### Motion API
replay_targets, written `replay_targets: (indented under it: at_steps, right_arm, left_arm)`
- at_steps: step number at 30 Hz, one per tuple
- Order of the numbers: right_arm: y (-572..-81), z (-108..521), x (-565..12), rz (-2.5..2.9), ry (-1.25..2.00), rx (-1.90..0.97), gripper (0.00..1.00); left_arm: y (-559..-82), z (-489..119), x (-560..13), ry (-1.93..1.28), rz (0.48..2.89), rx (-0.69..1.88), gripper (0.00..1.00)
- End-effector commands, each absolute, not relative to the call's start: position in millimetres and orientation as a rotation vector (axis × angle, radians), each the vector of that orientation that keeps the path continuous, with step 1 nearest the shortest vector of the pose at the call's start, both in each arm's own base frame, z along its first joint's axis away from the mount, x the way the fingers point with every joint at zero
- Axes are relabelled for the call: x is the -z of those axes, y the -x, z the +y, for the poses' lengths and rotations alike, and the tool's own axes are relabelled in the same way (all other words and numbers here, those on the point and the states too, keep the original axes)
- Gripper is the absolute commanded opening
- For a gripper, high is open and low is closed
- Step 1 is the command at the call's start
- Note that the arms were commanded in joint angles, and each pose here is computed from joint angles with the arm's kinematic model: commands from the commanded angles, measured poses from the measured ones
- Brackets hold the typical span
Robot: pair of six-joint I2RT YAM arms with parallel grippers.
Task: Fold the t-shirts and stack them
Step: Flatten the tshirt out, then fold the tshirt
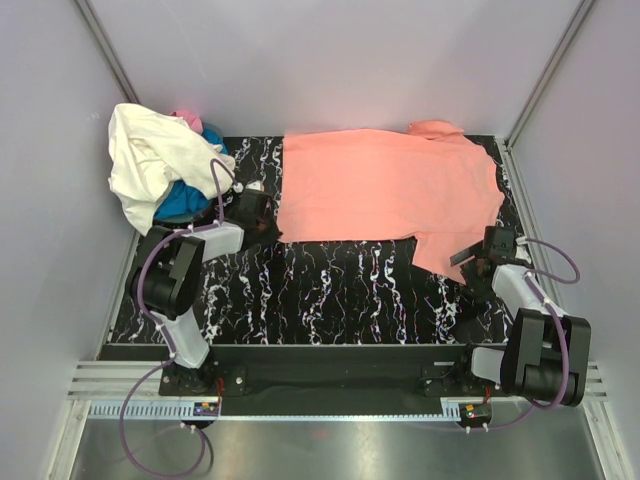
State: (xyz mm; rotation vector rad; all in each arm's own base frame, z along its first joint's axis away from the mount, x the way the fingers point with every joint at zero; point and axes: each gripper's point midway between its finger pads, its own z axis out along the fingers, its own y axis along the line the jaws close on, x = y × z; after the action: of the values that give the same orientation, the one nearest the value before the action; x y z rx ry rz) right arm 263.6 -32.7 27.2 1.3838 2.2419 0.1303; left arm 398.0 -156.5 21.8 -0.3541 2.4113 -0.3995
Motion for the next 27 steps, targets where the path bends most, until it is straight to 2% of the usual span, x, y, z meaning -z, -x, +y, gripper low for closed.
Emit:
replay_targets:
  at_steps: [1,3,6,7,9,13,14,15,22,27]
  right_arm:
    - [-278,-26,-32,2.188,-1.386,-0.227,0.86]
    - [-282,-26,-27,2.197,-1.395,-0.234,0.84]
    - [-290,-18,-17,2.24,-1.373,-0.289,0.72]
    - [-292,-16,-15,2.254,-1.365,-0.299,0.58]
    - [-292,-14,-10,2.257,-1.383,-0.315,0.49]
    - [-294,-14,-14,2.242,-1.363,-0.323,0.22]
    - [-294,-13,-16,2.236,-1.354,-0.333,0.08]
    - [-294,-12,-18,2.241,-1.338,-0.34,0.01]
    - [-287,-3,-58,2.188,-1.264,-0.422,0.0]
    - [-271,-10,-116,2.094,-1.187,-0.381,0.0]
  left_arm:
    - [-405,-151,-39,0.358,2.349,0.409,0.0]
    - [-404,-150,-38,0.362,2.351,0.414,0.0]
    - [-404,-146,-38,0.37,2.349,0.415,0.0]
    - [-403,-145,-38,0.37,2.346,0.418,0.0]
    - [-402,-142,-37,0.378,2.348,0.416,0.0]
    - [-401,-139,-39,0.384,2.342,0.417,0.0]
    - [-401,-138,-38,0.384,2.345,0.414,0.0]
    - [-401,-139,-39,0.382,2.345,0.42,0.0]
    - [-390,-137,-57,0.38,2.333,0.434,0.0]
    - [-349,-137,-58,0.342,2.372,0.477,0.0]
